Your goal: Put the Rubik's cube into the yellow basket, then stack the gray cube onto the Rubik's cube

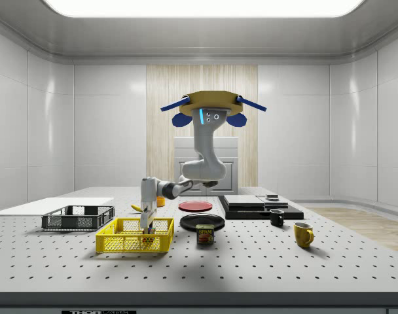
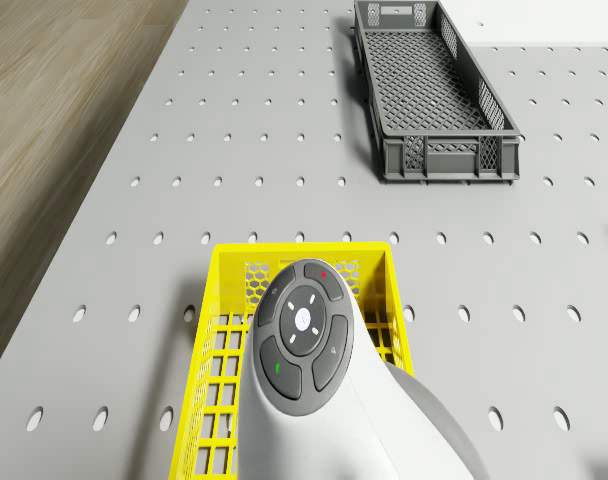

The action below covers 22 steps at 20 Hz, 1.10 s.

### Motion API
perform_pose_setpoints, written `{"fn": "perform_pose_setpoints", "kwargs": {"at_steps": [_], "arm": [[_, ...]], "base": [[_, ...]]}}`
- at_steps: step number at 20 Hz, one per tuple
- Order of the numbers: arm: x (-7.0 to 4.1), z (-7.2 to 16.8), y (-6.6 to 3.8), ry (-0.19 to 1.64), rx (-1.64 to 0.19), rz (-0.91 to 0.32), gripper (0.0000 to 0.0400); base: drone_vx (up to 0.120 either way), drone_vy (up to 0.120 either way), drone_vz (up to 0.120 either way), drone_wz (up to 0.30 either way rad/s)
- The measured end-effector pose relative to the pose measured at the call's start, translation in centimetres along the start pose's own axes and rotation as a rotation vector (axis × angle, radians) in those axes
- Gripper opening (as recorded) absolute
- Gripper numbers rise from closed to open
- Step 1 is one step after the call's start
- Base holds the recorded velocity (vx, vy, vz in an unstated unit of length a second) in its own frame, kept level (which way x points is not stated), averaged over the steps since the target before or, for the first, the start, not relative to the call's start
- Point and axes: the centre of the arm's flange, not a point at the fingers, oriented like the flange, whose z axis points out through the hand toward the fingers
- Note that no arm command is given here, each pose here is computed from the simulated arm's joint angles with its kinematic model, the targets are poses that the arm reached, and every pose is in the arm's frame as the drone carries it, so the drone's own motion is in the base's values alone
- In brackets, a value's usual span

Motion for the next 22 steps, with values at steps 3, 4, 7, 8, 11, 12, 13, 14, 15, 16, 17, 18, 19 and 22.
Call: {"fn": "perform_pose_setpoints", "kwargs": {"at_steps": [3, 4, 7, 8, 11, 12, 13, 14, 15, 16, 17, 18, 19, 22], "arm": [[0.0, -1.3, 0.0, 0.0, 0.0, 0.0, 0.0398], [0.0, -1.7, 0.0, 0.0, 0.0, 0.0, 0.0398], [0.0, -2.5, 0.0, 0.001, 0.0, 0.0, 0.0399], [0.0, -2.7, 0.0, 0.001, 0.0, 0.0, 0.0399], [0.0, -3.1, 0.0, 0.001, 0.0, 0.0, 0.04], [0.0, -3.2, 0.0, 0.001, 0.0, 0.0, 0.04], [0.0, -3.2, 0.0, 0.001, 0.0, 0.0, 0.04], [0.0, -3.3, 0.0, 0.001, 0.0, 0.0, 0.04], [0.0, -3.3, 0.0, 0.001, 0.0, 0.0, 0.04], [0.0, -3.4, 0.0, 0.001, 0.0, 0.0, 0.04], [0.0, -3.4, 0.0, 0.001, 0.0, 0.0, 0.04], [0.0, -3.4, 0.0, 0.001, 0.0, 0.0, 0.04], [0.0, -3.4, 0.0, 0.001, 0.0, 0.0, 0.04], [0.0, -3.5, 0.0, 0.001, 0.0, 0.0, 0.04]], "base": [[0.0, 0.0, 0.093, 0.0], [0.0, 0.0, 0.12, 0.0], [0.027, -0.08, 0.12, 0.0], [0.12, -0.12, 0.12, 0.0], [0.12, -0.12, 0.053, 0.0], [0.12, -0.12, 0.0, 0.0], [0.12, -0.12, 0.0, 0.0], [0.12, -0.12, 0.0, 0.0], [0.12, -0.12, 0.0, 0.0], [0.12, -0.12, 0.0, 0.0], [0.12, -0.12, 0.0, 0.0], [0.12, -0.12, 0.0, 0.0], [0.12, -0.12, 0.0, 0.0], [0.053, -0.12, 0.0, 0.0]]}}
